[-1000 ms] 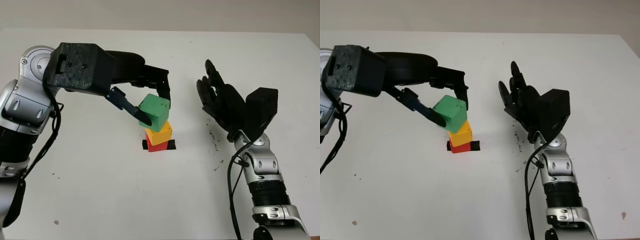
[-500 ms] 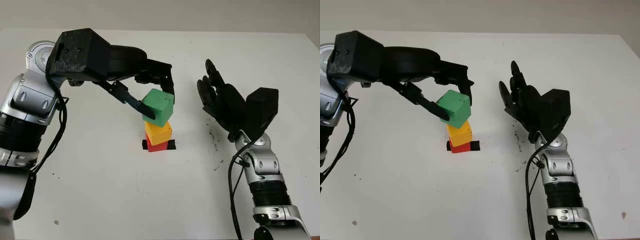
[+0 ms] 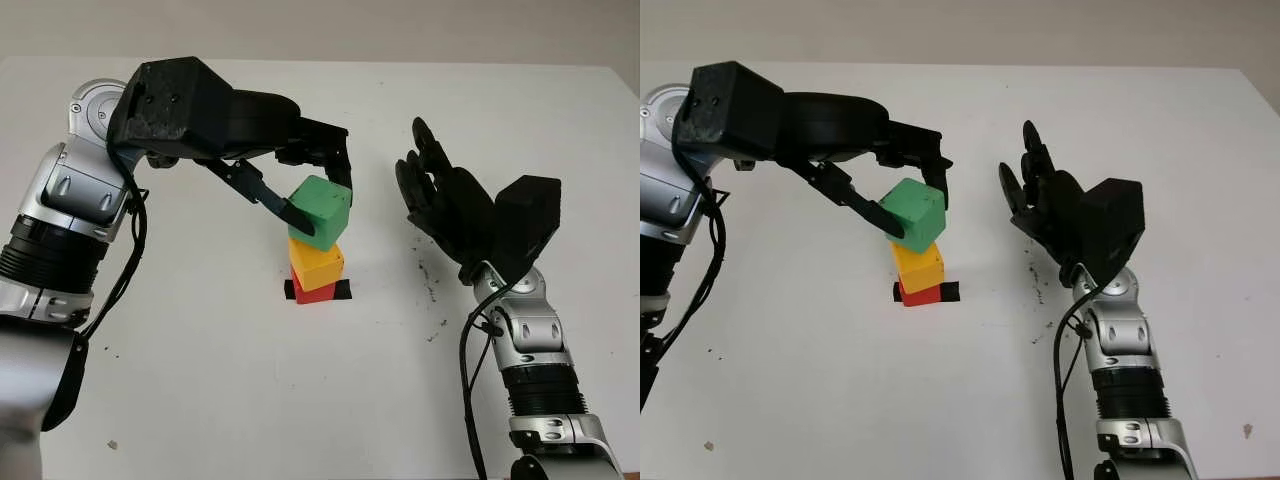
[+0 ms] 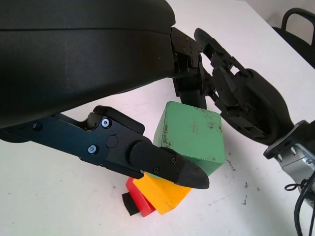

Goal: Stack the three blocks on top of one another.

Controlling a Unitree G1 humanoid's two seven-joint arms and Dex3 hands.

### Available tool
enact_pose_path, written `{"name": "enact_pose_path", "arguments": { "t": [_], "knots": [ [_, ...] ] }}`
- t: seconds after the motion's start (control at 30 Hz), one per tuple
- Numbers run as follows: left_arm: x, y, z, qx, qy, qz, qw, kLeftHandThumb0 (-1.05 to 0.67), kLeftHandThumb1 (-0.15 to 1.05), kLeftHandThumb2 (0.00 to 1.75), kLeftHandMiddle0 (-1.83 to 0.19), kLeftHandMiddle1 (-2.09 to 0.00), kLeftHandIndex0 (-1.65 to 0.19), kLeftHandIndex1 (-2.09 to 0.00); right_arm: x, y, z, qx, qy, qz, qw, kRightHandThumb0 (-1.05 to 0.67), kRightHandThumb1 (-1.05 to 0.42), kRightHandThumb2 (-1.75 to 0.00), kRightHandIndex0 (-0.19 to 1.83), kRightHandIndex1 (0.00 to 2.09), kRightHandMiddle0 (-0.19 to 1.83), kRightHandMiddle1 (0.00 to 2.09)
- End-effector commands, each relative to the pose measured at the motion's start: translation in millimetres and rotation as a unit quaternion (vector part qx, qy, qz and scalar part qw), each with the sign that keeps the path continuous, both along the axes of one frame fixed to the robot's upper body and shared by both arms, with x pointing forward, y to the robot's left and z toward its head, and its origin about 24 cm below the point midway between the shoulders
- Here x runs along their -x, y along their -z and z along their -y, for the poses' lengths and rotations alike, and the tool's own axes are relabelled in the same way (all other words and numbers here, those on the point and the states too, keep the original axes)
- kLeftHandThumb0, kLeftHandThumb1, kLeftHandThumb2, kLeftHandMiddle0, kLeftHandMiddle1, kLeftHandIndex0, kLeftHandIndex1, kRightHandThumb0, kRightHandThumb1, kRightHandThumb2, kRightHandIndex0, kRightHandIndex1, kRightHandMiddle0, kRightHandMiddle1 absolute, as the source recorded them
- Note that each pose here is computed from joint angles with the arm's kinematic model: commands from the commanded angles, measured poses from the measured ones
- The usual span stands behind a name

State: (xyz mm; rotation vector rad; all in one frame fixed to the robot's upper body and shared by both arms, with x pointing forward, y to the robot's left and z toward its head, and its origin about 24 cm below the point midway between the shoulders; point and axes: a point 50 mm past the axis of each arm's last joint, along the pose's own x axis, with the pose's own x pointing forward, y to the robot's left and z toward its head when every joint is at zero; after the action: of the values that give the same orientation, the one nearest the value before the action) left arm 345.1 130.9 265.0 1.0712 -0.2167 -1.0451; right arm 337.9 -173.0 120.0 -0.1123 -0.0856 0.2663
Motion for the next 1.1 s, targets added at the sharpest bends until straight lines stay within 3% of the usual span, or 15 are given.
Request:
{"name": "enact_pose_path", "arguments": {
  "t": [0.0,0.23,0.73,0.87,0.97,1.07],
  "knots": [
    [1.0,-8.6,4.7,-0.014,0.007,0.015,1.000,-0.49,1.05,0.08,-0.12,-0.04,-0.23,-1.66,2.5,-3.0,4.1,0.008,0.003,0.007,1.000,-0.62,-1.05,-0.58,-0.19,0.00,-0.18,0.04],
    [0.6,-7.3,6.1,-0.025,0.002,0.010,1.000,-0.47,1.05,0.07,-0.11,-0.04,-0.22,-1.64,3.3,-3.9,5.1,0.008,0.003,0.011,1.000,-0.62,-1.05,-0.57,-0.19,0.00,-0.19,0.04],
    [-1.1,4.9,5.6,-0.013,0.005,-0.047,0.999,-0.47,1.04,0.06,-0.08,-0.04,-0.27,-1.63,3.9,-5.2,5.0,0.005,-0.002,0.010,1.000,-0.61,-1.05,-0.60,-0.19,0.00,-0.19,0.00],
    [-1.6,6.5,5.5,-0.007,-0.003,-0.046,0.999,-0.49,1.02,0.05,-0.07,-0.05,-0.27,-1.46,3.8,-4.3,5.3,-0.001,-0.008,0.009,1.000,-0.60,-1.05,-0.62,-0.19,0.00,-0.19,0.00],
    [-1.4,6.3,5.3,-0.008,-0.003,-0.045,0.999,-0.56,1.00,0.05,0.01,-0.03,-0.19,-1.13,4.1,-3.6,5.9,-0.002,-0.008,0.007,1.000,-0.59,-1.05,-0.62,-0.19,0.00,-0.19,0.00],
    [-1.7,6.7,4.8,-0.008,-0.004,-0.046,0.999,-0.57,0.98,0.05,0.04,-0.04,-0.16,-1.11,4.0,-3.4,6.1,-0.001,-0.008,0.003,1.000,-0.59,-1.05,-0.62,-0.19,0.00,-0.19,0.00]
  ]
}}
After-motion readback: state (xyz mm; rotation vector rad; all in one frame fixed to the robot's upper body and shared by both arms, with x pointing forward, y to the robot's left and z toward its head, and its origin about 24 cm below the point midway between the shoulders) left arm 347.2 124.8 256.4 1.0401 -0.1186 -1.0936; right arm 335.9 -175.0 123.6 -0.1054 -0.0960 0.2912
